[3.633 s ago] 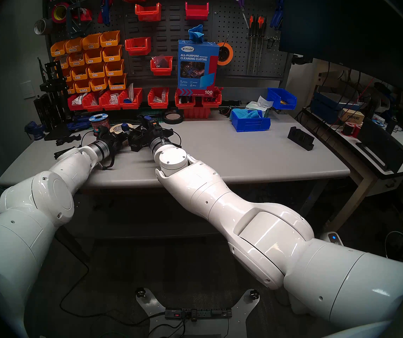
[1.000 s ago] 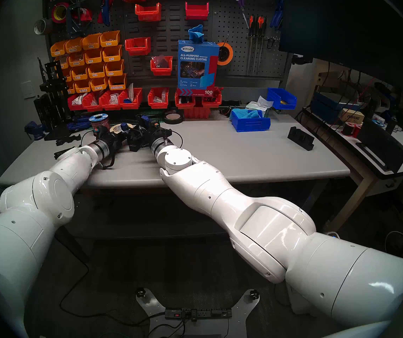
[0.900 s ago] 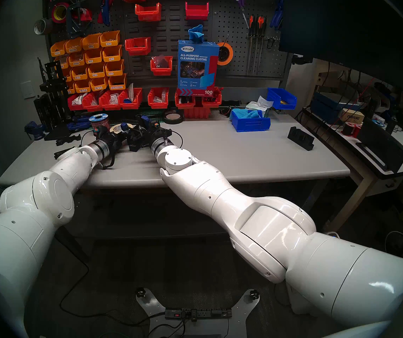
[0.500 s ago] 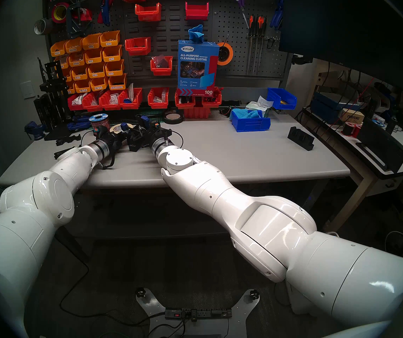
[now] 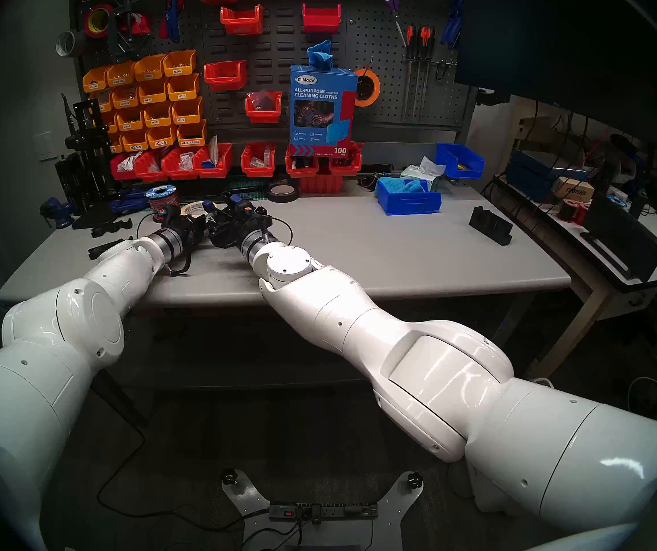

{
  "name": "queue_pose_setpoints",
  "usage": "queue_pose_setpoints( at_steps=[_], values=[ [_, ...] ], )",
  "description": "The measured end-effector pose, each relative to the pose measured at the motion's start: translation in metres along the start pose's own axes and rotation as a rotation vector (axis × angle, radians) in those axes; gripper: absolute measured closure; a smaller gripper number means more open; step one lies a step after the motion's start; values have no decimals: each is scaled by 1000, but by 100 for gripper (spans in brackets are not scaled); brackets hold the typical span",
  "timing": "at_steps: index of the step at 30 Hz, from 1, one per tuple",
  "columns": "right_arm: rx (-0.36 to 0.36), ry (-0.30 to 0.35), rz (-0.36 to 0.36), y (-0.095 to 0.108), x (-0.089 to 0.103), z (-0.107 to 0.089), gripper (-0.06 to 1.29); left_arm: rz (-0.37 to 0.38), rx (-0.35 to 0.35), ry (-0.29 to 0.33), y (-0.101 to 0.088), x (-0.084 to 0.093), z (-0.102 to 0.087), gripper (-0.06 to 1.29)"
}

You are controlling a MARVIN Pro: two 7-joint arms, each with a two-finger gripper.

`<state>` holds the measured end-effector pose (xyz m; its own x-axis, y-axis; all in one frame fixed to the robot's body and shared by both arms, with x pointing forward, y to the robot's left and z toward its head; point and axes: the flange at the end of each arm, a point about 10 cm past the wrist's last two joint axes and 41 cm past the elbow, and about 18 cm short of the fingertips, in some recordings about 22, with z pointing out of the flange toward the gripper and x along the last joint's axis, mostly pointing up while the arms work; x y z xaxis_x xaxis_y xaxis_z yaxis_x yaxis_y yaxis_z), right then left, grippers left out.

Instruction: Clamp the two 3D printed pieces together with the clamp

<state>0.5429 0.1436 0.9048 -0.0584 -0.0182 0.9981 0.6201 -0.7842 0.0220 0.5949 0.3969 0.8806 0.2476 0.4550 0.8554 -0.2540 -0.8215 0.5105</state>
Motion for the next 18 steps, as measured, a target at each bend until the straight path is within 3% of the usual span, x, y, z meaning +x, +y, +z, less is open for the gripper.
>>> queue_pose_setpoints(
  at_steps=[18],
  values=[
    [19,10,7,4,1,0,-4,2,-4,-2,0,0,0,125]
  ],
)
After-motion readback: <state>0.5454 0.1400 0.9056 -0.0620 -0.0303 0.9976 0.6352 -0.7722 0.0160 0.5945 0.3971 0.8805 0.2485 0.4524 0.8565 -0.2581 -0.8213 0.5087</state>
